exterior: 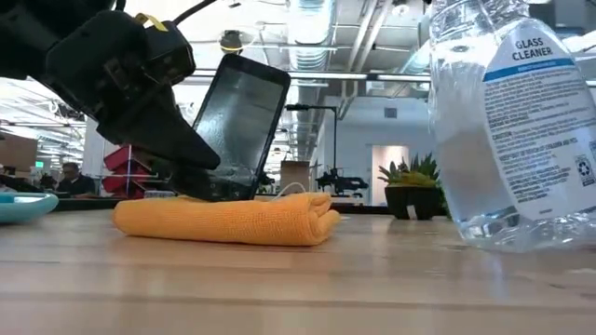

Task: Apply microfiber cloth
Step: Spray the black cellphone, then wipe the black cellphone using microfiber cloth

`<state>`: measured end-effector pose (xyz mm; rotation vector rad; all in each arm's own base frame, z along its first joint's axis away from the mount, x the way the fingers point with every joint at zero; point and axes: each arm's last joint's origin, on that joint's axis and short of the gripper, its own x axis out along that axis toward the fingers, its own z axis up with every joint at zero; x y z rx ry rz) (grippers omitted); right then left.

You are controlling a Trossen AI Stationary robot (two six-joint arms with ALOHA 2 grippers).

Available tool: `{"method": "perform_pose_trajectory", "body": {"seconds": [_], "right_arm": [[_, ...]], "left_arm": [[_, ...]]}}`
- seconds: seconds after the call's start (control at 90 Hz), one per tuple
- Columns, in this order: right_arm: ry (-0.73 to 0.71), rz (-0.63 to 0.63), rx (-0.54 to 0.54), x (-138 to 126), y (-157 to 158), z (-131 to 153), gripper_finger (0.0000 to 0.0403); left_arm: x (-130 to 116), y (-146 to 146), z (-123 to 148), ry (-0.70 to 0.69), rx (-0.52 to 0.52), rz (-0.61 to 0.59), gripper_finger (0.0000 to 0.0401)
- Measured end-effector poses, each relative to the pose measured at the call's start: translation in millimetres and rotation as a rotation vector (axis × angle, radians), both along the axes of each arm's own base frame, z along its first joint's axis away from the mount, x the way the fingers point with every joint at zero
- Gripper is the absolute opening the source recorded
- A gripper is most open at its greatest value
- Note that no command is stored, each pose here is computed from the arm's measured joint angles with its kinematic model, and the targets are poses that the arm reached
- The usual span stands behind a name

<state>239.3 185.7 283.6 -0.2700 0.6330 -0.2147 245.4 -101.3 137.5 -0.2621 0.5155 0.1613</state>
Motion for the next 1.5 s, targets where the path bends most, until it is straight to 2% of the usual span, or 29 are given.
{"method": "perform_pose_trajectory", "body": {"seconds": [0.078, 0.267, 0.489, 0.667, 0.822, 0.978, 1.144, 1.311, 1.5], "right_arm": [[-0.017, -0.034, 0.004, -12.7, 0.9, -2.5, 0.0282], [-0.04, -0.157, 0.096, -32.4, -11.4, -13.2, 0.0282], [0.031, -0.273, 0.077, -40.9, -28.5, -21.7, 0.0282], [0.083, -0.443, 0.044, -49.0, -50.3, -24.2, 0.0282], [0.064, -0.618, 0.029, -52.6, -69.6, -23.6, 0.0282], [0.06, -0.71, 0.048, -57.7, -75.8, -23.1, 0.0282], [0.111, -0.917, 0.125, -67.3, -86.2, -22.5, 0.0282], [0.24, -0.887, 0.114, -67.9, -89.0, -23.8, 0.0282], [0.246, -0.881, 0.141, -72.1, -85.5, -22.3, 0.0282]], "left_arm": [[0.0, 0.0, 0.0, 0.0, 0.0, 0.0, 0.0015], [0.1, 0.4, 0.1, -0.002, 0.009, 0.007, 0.0015], [0.6, 1.5, 0.2, -0.003, 0.018, 0.007, 0.0015], [0.8, 1.6, 0.4, -0.006, 0.008, 0.013, 0.0015], [0.8, 1.7, 0.5, -0.008, 0.005, 0.018, 0.0015], [0.9, 1.7, 0.6, -0.01, 0.002, 0.021, 0.0015], [0.9, 1.7, 0.7, -0.011, 0.003, 0.021, 0.0015], [0.9, 1.7, 0.7, -0.01, 0.006, 0.02, 0.0015], [0.9, 1.7, 0.6, -0.01, 0.006, 0.02, 0.0015]]}}
